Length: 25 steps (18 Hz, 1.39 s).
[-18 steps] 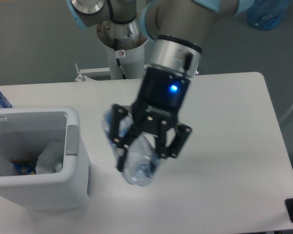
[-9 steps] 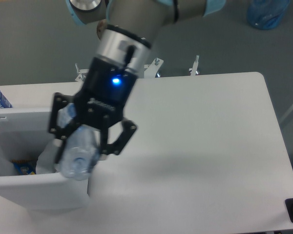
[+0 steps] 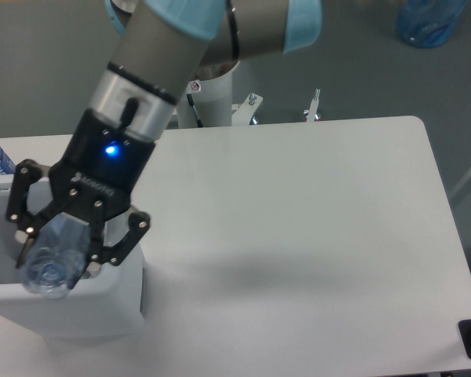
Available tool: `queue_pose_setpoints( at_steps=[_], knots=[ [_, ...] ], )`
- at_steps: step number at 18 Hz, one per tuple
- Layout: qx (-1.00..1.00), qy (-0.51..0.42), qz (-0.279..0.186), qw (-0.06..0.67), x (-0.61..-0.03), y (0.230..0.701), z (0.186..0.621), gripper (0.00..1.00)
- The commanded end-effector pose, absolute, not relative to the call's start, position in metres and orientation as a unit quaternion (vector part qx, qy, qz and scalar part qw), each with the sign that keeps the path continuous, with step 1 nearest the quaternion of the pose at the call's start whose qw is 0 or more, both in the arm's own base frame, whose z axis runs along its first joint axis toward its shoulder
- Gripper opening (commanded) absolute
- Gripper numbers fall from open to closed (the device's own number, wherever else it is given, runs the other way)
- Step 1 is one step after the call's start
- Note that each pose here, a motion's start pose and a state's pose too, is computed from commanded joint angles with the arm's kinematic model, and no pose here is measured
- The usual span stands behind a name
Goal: Place the trash in the trash can
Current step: 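Lower the bottle into the bin and open the gripper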
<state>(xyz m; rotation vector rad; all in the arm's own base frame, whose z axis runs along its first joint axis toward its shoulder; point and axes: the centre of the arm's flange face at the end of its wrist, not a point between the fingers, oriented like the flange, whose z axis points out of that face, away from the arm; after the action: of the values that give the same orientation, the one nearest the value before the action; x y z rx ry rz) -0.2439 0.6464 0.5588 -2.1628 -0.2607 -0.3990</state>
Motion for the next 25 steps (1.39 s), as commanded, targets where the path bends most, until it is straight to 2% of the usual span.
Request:
queue_pose_setpoints(
  at_steps=[16,17,22,25],
  knots=[
    [-0.884,-0.083,-0.176,0.425,-0.221,0.668,0.526,0.6],
    [-0.884,-0.083,-0.176,0.425,-0.221,0.668,0.526,0.63],
    [-0.885,-0.085,-0.177,0.423,-0.224,0.669,0.521,0.99],
    [-0.884,-0.085,-0.173,0.426,-0.222,0.666,0.528,1.0]
  ],
)
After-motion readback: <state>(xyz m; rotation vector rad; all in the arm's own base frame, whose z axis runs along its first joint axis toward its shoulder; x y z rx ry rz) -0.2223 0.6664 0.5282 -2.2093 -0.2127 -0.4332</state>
